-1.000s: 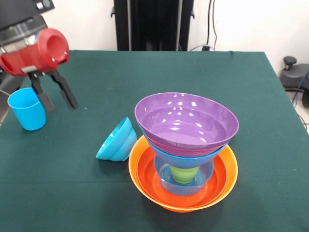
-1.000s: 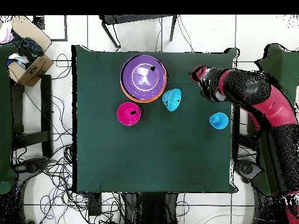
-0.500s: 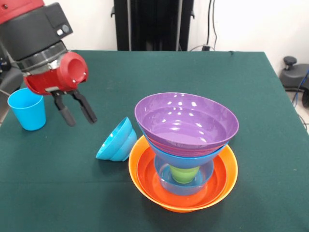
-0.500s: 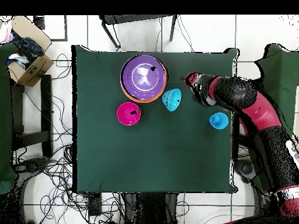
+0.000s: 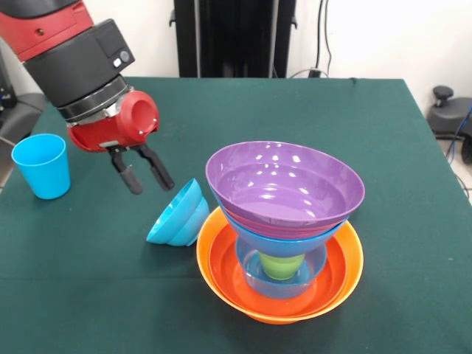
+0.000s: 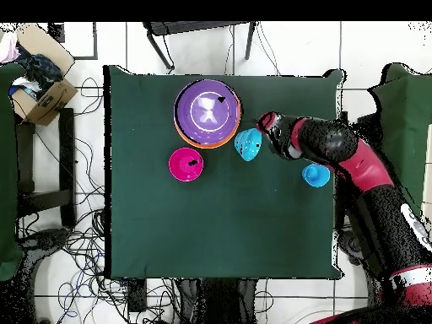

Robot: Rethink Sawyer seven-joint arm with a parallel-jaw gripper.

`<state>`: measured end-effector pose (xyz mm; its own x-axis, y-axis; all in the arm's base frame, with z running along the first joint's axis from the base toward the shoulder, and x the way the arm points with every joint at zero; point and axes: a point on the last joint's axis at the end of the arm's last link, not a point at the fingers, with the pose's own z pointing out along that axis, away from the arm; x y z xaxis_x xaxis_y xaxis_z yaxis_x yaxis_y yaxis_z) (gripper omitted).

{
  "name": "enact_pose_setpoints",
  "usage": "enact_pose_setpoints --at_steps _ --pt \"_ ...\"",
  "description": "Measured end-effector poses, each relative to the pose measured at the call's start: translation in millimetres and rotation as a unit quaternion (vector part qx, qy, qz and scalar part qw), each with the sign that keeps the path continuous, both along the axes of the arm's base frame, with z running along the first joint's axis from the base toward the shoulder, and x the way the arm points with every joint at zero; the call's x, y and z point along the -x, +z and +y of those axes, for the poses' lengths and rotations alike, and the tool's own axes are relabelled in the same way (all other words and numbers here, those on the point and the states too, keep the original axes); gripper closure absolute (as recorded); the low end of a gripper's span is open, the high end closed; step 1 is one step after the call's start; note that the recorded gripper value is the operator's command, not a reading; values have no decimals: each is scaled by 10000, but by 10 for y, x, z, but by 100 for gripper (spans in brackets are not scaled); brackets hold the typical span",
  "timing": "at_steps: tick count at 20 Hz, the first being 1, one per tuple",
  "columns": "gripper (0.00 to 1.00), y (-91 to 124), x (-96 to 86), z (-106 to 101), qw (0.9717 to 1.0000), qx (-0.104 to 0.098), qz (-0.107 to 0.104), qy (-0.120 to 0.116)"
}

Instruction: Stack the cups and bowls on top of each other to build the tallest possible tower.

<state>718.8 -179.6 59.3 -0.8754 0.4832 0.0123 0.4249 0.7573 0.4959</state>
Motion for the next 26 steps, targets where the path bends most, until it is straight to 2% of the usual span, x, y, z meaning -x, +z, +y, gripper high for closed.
enact_pose_setpoints --at_steps 14,26 --pt "0 -3 22 49 9999 -120 53 -40" --pt "0 -134 18 83 9998 -140 -23 -145"
